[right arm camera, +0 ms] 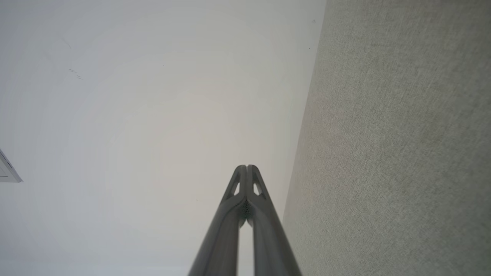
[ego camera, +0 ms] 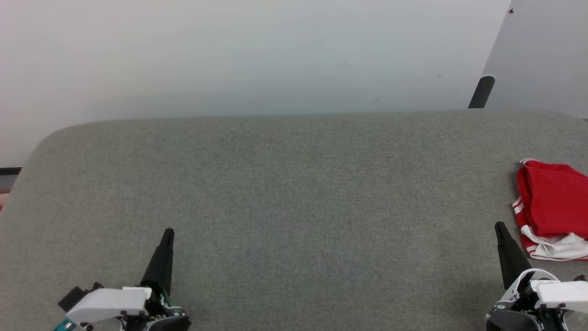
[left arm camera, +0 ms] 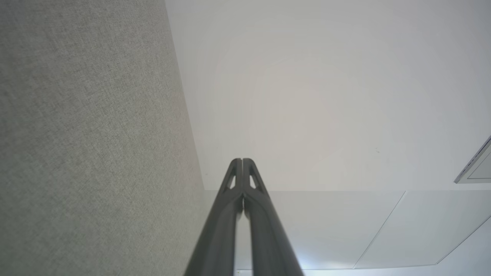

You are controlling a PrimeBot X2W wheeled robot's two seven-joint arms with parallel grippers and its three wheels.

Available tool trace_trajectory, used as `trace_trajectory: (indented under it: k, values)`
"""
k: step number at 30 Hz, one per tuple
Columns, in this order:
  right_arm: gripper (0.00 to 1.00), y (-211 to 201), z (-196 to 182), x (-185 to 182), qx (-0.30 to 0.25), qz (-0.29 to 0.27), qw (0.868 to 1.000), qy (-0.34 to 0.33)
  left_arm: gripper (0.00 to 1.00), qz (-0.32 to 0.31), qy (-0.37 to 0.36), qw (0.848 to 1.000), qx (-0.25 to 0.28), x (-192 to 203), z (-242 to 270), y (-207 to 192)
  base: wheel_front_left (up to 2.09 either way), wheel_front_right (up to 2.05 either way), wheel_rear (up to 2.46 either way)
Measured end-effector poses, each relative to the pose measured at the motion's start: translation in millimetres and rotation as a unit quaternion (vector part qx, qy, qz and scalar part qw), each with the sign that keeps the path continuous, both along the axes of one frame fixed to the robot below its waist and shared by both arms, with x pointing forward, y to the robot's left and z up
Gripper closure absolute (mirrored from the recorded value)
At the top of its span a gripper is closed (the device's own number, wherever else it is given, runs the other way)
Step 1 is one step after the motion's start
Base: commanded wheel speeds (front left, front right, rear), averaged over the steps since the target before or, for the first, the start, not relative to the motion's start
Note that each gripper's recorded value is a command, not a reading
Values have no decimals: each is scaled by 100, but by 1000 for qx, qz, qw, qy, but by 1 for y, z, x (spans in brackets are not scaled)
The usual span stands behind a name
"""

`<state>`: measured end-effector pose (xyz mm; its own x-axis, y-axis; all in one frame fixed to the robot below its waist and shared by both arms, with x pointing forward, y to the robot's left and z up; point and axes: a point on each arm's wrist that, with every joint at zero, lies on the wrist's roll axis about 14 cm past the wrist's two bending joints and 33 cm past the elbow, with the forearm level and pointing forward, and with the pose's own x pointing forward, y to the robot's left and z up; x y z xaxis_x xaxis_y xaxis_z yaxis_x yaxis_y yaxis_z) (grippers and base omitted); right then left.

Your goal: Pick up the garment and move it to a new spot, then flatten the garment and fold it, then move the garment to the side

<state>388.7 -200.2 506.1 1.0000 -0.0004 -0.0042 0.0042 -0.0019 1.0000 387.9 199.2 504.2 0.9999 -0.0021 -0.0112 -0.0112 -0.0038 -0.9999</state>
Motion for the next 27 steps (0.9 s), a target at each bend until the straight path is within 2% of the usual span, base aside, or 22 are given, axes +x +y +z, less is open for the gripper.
trace_trajectory:
  k: [27]
  values:
    - [100,0,0,0,0,0,1000,0,100,0,0,1000,0,0,0,0,0,0,0]
